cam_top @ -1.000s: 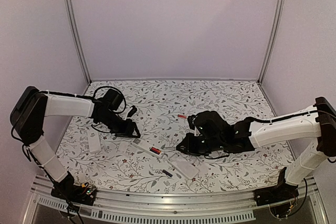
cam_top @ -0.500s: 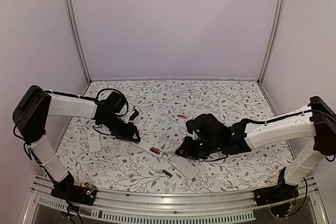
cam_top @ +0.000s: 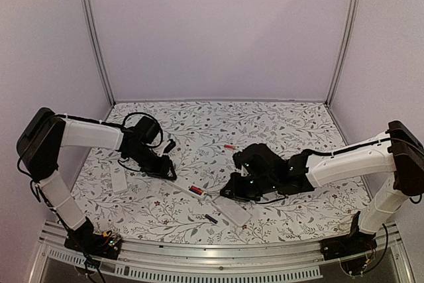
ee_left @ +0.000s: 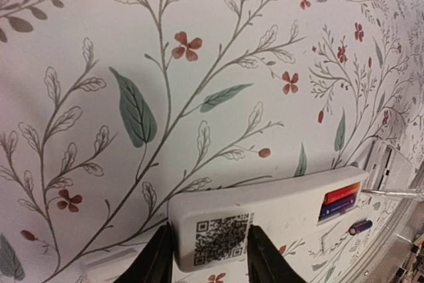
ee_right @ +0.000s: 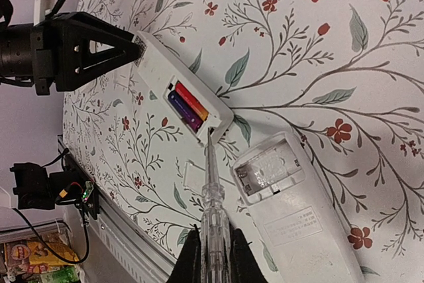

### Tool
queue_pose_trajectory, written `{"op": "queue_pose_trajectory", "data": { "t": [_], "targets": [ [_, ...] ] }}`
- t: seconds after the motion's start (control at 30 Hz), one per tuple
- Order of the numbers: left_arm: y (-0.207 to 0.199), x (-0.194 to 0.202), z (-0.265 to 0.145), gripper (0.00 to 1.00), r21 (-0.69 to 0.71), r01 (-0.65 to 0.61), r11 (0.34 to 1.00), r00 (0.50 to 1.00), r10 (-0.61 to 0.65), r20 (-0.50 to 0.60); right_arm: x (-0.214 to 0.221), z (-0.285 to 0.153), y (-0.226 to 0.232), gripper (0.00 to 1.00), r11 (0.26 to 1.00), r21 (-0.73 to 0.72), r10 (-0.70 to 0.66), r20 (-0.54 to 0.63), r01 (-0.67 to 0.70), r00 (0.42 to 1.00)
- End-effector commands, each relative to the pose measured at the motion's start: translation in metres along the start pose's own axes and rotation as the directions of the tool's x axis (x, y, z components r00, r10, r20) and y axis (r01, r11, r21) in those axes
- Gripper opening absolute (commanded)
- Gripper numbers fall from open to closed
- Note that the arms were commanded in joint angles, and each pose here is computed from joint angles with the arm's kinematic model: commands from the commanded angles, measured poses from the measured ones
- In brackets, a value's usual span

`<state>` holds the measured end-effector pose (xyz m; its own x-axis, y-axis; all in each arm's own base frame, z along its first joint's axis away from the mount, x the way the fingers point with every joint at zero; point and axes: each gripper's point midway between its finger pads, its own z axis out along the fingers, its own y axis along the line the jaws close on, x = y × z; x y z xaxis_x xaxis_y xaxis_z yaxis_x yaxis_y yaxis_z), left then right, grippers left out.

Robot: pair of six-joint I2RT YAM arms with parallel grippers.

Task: Unload the batteries from the remote control
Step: Remove the battery from the remote control without the battery cover.

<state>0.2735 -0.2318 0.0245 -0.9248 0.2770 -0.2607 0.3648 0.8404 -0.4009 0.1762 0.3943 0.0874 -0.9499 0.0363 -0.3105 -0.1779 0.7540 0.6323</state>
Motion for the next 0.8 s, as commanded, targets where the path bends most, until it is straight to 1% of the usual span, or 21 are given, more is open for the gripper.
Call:
{"op": "queue_pose_trajectory", "data": {
  "t": [0.0, 0.37, 0.77],
  "targets": [
    [-0.005, 0.004, 0.006, 0.37, 0.007, -0.02, 1.0, 0.999, 0.02, -0.027, 0.002, 0.003, 0.004, 0.0, 1.0, 0.009, 0.004, -0.009, -0.004, 1.0],
    [-0.007, 0.004, 0.007, 0.35, 0.015, -0.023, 1.0, 0.999, 0.023, -0.03, -0.003, 0.006, 0.002, 0.0, 1.0, 0.019, 0.007, 0.003, -0.007, 1.0],
    [-0.007, 0.003, 0.007, 0.34, 0.011, -0.026, 1.0, 0.999, 0.027, -0.031, -0.001, 0.006, -0.012, 0.0, 0.995, 0.088, 0.053, -0.003, -0.053, 0.999]
  ]
}}
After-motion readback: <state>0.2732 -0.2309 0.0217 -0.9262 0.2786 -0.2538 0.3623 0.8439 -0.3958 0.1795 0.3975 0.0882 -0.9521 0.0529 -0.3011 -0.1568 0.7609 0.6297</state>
